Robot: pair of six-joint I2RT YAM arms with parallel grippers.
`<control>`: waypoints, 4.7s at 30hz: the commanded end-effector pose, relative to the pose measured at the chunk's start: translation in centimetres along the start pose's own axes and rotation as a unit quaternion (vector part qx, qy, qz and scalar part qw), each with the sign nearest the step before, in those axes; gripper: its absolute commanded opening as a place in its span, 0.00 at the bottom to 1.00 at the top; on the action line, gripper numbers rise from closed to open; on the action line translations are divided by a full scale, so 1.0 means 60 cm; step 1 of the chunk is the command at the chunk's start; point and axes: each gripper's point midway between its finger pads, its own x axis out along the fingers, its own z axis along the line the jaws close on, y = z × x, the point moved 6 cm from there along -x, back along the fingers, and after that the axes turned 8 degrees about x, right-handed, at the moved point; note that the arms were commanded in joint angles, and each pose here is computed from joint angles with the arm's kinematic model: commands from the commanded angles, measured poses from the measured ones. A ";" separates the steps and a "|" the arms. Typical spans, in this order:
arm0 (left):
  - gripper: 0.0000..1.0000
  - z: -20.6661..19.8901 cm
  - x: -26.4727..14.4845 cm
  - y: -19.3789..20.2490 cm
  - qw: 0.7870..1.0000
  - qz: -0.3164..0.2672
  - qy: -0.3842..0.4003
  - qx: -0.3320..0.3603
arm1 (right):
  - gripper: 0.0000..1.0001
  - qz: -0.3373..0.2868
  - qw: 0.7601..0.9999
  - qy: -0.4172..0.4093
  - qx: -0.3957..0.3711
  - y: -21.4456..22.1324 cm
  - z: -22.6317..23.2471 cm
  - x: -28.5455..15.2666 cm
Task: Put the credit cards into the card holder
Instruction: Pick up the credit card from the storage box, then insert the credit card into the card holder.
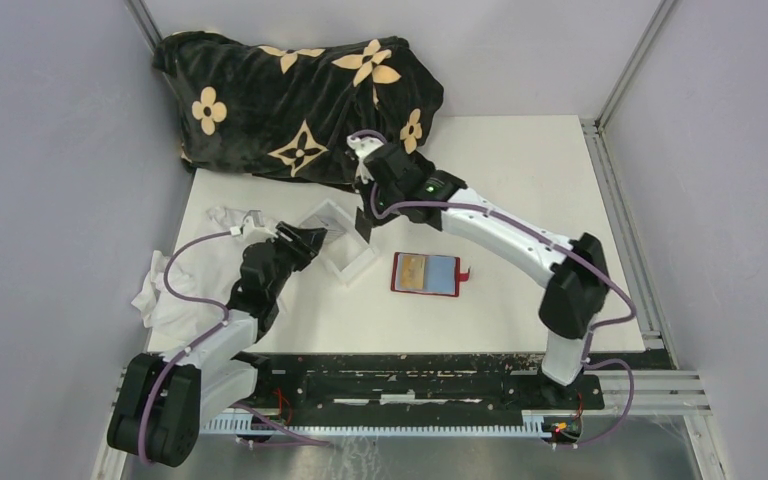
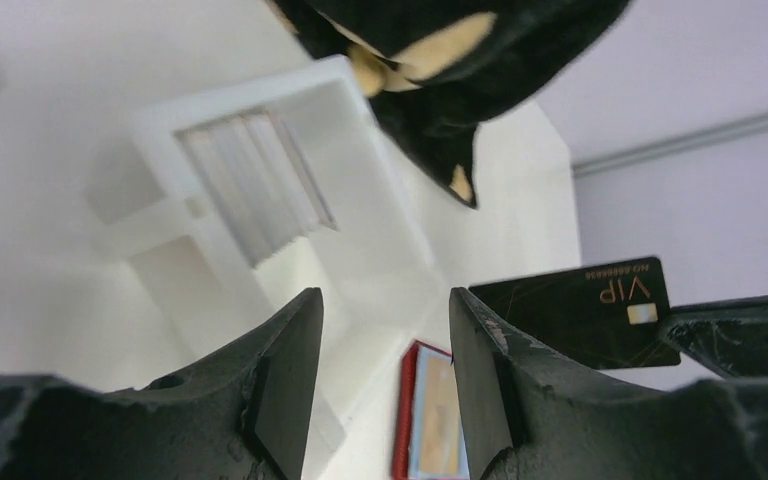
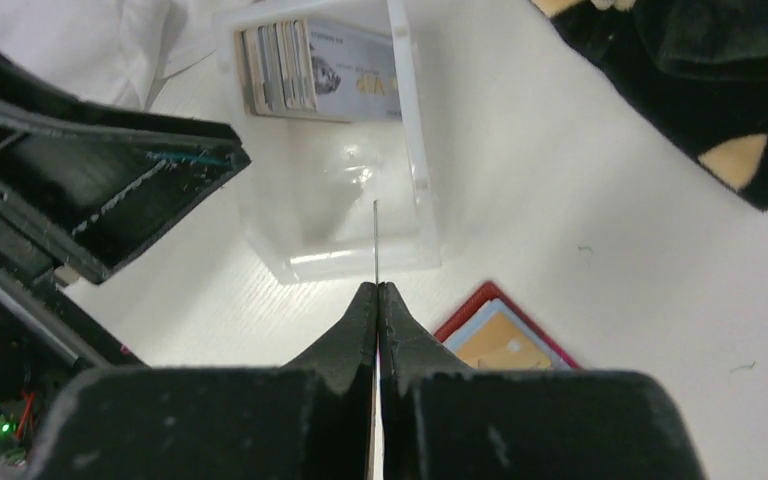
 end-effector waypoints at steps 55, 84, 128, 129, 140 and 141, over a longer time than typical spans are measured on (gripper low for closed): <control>0.03 -0.190 -0.082 0.172 0.798 0.258 0.537 0.092 | 0.01 0.055 0.928 -0.260 0.261 0.193 -0.101 -0.166; 0.03 -0.167 0.068 0.282 0.946 0.218 0.234 0.047 | 0.12 0.015 0.961 0.090 0.259 0.248 -0.248 -0.087; 0.03 -0.172 0.063 0.310 0.950 0.247 0.189 -0.040 | 0.01 0.079 0.944 0.172 0.271 0.304 -0.298 -0.029; 0.03 -0.172 0.063 0.311 0.950 0.248 0.187 -0.043 | 0.01 0.078 0.944 0.172 0.272 0.304 -0.298 -0.029; 0.03 -0.174 0.060 0.319 0.944 0.262 0.186 -0.080 | 0.01 0.086 0.942 0.173 0.274 0.311 -0.301 -0.025; 0.03 -0.175 0.061 0.319 0.944 0.262 0.186 -0.079 | 0.01 0.085 0.942 0.173 0.274 0.311 -0.301 -0.025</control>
